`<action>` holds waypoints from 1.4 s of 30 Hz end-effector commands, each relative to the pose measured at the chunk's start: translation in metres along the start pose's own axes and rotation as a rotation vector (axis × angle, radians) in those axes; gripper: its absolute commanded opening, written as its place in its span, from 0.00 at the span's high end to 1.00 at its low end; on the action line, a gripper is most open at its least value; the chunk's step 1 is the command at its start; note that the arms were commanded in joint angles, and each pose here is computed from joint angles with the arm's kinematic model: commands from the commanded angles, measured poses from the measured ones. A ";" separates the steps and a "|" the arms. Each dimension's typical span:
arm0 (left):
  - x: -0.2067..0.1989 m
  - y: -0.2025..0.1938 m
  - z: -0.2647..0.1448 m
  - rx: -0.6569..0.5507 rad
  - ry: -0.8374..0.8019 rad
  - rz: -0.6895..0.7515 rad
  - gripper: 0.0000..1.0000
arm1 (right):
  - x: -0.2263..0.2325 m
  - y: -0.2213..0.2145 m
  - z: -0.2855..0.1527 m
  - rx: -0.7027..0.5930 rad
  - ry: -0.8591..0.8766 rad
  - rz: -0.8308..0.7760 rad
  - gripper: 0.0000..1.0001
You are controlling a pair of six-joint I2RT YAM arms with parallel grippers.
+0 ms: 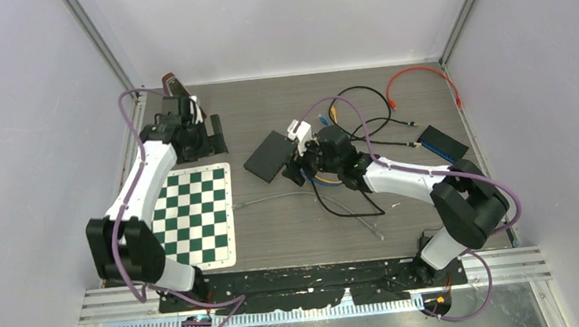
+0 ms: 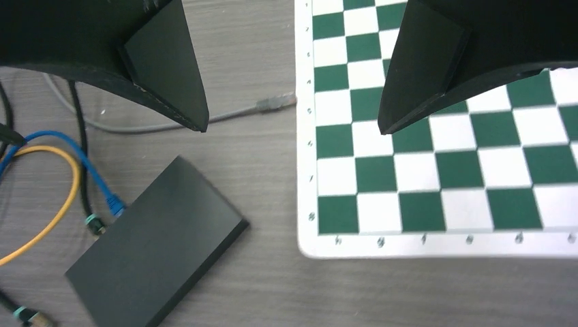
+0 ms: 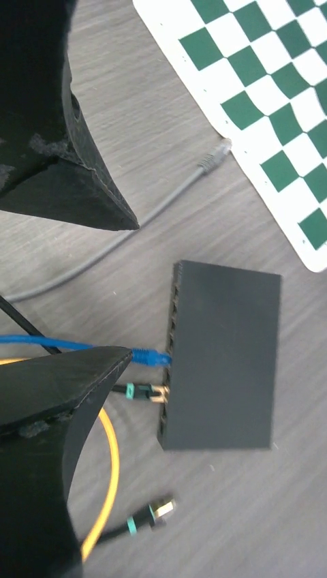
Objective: Insert the plug into the switch port
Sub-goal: Pick up the connector from the center of the board.
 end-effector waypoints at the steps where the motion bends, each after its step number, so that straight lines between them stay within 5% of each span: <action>1: 0.014 -0.017 -0.019 -0.109 0.003 -0.043 0.00 | 0.024 -0.002 0.012 0.026 0.142 0.016 0.31; 6: 0.016 -0.039 -0.036 -0.210 -0.123 -0.113 0.01 | 0.043 -0.013 0.031 0.071 0.238 -0.050 0.31; 16: 0.051 -0.082 -0.024 -0.090 0.136 -0.300 0.09 | 0.078 -0.012 0.081 0.079 0.415 -0.129 0.32; 33: 0.061 -0.121 -0.006 0.037 0.045 -0.467 0.16 | 0.114 -0.030 0.137 0.173 0.409 -0.233 0.37; 38: 0.070 -0.120 -0.002 0.038 0.072 -0.475 0.17 | 0.113 -0.043 0.134 0.187 0.352 -0.266 0.47; 42: 0.065 -0.121 0.001 0.053 0.012 -0.457 0.22 | 0.114 -0.046 0.128 0.161 0.345 -0.274 0.67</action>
Point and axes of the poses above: each gripper's point midway between its finger pads, its own z axis out along the fingers, its own x axis along the line the jaws close on, y = z × x, the point moved 7 cm from there along -z, back along the fingers, and after that the axes turned 8 degrees about -z, right-handed, at the moved point
